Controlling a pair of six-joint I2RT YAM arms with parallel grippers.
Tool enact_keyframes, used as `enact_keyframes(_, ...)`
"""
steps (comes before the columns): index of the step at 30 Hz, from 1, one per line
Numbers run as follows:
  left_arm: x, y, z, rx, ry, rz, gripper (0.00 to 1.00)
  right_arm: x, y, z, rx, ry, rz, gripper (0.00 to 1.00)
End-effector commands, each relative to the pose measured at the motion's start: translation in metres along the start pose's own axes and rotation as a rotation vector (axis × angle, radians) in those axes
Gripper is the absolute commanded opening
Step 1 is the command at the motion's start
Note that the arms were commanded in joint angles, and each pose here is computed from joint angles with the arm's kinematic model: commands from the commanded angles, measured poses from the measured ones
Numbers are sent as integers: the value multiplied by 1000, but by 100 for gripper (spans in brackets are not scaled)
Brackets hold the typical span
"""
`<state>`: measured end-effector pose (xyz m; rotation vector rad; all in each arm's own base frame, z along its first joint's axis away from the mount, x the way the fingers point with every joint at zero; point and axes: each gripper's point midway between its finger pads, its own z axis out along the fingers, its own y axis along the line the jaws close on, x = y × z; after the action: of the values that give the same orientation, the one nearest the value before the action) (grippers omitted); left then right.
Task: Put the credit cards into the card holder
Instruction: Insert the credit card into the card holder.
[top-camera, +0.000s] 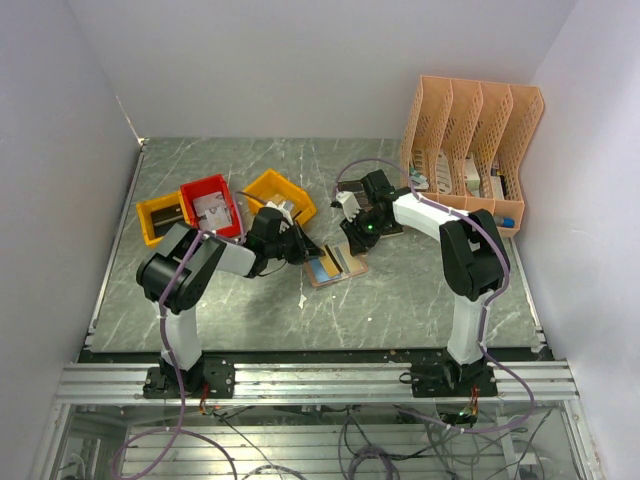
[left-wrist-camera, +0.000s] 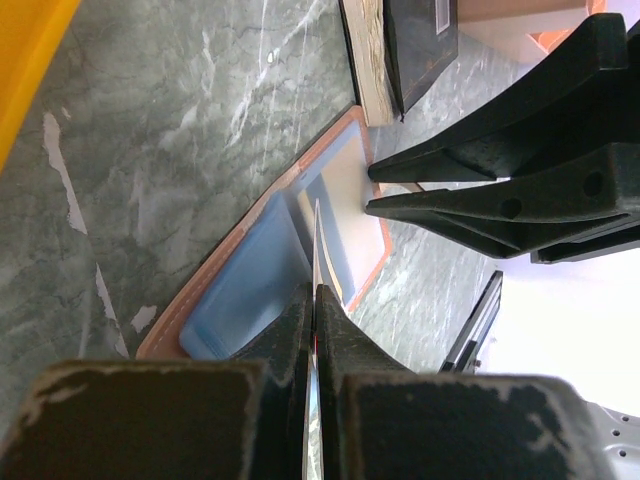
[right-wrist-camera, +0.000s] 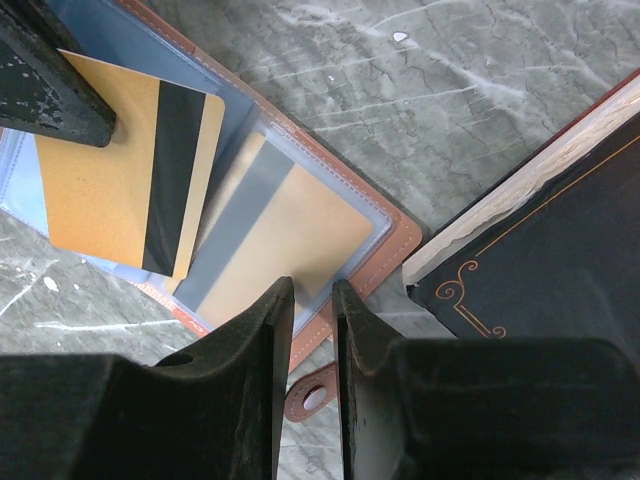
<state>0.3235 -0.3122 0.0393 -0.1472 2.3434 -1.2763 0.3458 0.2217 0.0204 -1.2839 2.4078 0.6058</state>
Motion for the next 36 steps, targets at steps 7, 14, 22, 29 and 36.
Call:
enact_keyframes(7,-9,-1,-9,-89,-12,85,7,-1,2,5,-24,9,-6,23)
enact_keyframes(14,-6,-8,0,-7,-10,39,7,-1,2,4,-22,9,-9,23)
enact_keyframes(22,-2,-13,3,19,-1,-4,7,0,3,5,-26,13,-8,23)
enact_keyframes(29,6,-5,1,-42,14,-9,7,-1,3,4,-26,9,-11,23)
enact_keyframes(36,9,4,-5,-91,0,-42,7,-2,3,3,-26,4,-12,23)
